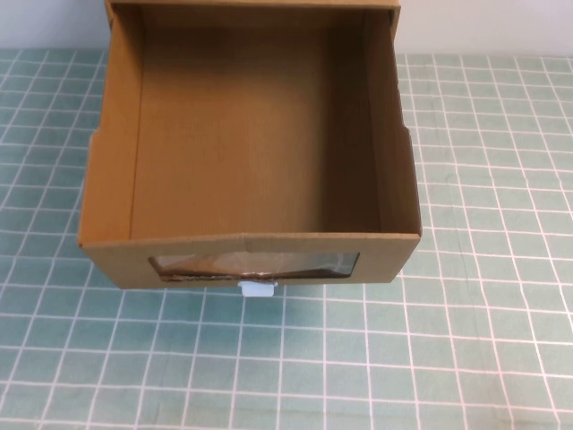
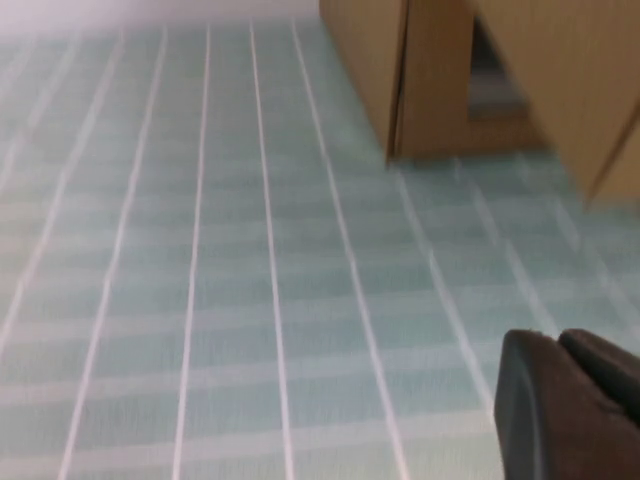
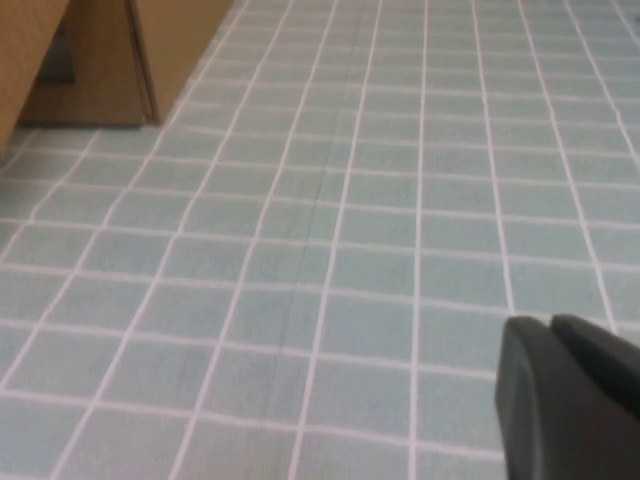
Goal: Close the shoe box
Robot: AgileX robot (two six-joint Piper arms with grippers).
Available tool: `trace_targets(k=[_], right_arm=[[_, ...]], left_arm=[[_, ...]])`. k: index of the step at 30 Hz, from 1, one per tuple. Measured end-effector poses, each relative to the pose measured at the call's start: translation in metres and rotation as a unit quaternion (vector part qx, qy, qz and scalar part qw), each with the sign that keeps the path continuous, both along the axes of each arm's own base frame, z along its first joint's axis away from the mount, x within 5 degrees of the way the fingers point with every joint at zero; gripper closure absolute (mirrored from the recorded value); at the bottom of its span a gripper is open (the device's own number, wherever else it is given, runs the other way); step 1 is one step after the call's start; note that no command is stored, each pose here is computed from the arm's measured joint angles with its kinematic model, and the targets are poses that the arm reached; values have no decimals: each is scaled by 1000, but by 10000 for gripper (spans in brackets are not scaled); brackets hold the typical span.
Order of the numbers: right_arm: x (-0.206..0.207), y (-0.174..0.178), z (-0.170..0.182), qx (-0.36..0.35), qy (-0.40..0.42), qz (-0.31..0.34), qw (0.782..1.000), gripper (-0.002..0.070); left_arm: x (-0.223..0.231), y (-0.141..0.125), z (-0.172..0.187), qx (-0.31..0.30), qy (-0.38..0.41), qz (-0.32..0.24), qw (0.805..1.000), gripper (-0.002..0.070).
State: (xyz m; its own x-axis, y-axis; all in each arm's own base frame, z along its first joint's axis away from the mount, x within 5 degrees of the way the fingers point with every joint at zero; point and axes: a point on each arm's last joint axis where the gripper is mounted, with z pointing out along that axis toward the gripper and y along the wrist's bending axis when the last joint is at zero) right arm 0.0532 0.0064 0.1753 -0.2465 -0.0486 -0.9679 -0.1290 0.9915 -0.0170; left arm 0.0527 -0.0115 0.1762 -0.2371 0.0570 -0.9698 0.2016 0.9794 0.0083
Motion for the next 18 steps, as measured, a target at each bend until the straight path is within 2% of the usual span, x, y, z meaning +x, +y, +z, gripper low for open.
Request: trace_targets(k=[5, 8, 13, 15, 18], right_arm=[[3, 1, 19, 13, -103, 2, 995, 690], [2, 1, 35, 25, -189, 5, 982, 690], [-6, 1, 62, 45, -341, 8, 939, 690], [-10, 0, 69, 50, -382, 9, 923, 690], [-14, 0, 76, 55, -420, 10, 906, 690]], left_arm=[[3, 0, 18, -39, -93, 7, 995, 680], [2, 2, 34, -59, -177, 15, 982, 680], [-6, 7, 63, -91, -338, 30, 936, 680], [-11, 9, 72, -102, -392, 36, 914, 680], [-16, 11, 80, -110, -438, 40, 891, 680]])
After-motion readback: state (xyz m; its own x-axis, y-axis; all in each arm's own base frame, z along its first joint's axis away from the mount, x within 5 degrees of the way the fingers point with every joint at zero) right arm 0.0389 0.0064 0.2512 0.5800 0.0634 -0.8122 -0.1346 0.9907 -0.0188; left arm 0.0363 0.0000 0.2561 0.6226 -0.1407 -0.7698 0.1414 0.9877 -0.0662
